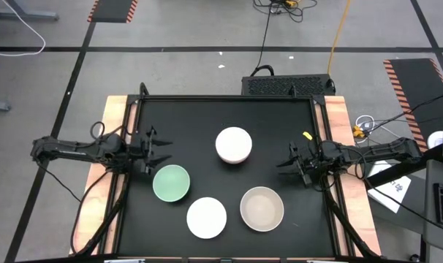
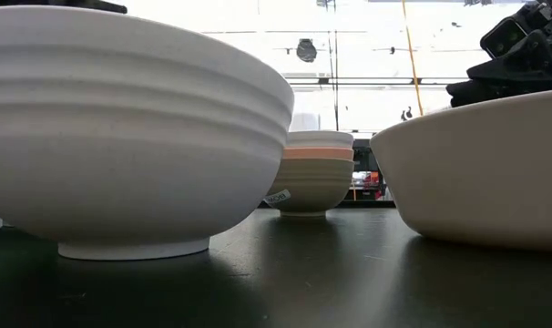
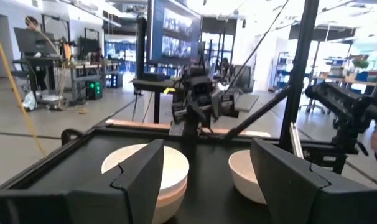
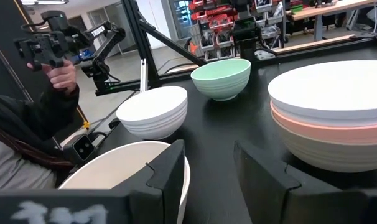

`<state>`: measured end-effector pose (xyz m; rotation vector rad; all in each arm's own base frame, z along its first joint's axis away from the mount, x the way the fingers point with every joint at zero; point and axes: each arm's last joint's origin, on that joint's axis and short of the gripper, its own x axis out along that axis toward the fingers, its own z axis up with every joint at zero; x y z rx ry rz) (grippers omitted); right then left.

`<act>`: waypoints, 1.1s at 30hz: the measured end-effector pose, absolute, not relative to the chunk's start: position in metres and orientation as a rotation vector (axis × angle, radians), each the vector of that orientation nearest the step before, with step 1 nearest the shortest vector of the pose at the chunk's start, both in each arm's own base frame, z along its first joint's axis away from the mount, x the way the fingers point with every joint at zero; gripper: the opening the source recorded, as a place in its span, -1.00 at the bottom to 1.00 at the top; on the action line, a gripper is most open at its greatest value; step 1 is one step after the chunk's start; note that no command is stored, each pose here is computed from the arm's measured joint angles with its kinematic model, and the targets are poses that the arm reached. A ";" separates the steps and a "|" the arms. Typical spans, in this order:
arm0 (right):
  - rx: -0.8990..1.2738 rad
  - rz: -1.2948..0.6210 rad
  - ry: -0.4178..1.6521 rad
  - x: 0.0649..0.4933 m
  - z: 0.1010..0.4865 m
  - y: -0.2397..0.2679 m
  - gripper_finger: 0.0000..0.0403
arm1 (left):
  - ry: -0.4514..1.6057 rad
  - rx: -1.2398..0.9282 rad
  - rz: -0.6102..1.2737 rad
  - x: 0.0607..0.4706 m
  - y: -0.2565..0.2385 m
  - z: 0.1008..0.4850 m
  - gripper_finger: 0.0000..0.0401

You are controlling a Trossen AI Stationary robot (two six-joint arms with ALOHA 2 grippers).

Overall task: Nest bowls inside each other
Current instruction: Stack the dark white bowl on top of the center white bowl

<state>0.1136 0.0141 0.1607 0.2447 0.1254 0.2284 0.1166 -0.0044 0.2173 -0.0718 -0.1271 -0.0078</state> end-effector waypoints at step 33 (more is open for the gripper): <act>0.110 0.360 0.014 0.113 0.171 0.021 -0.34 | 0.059 0.054 -0.028 0.116 -0.017 0.194 0.20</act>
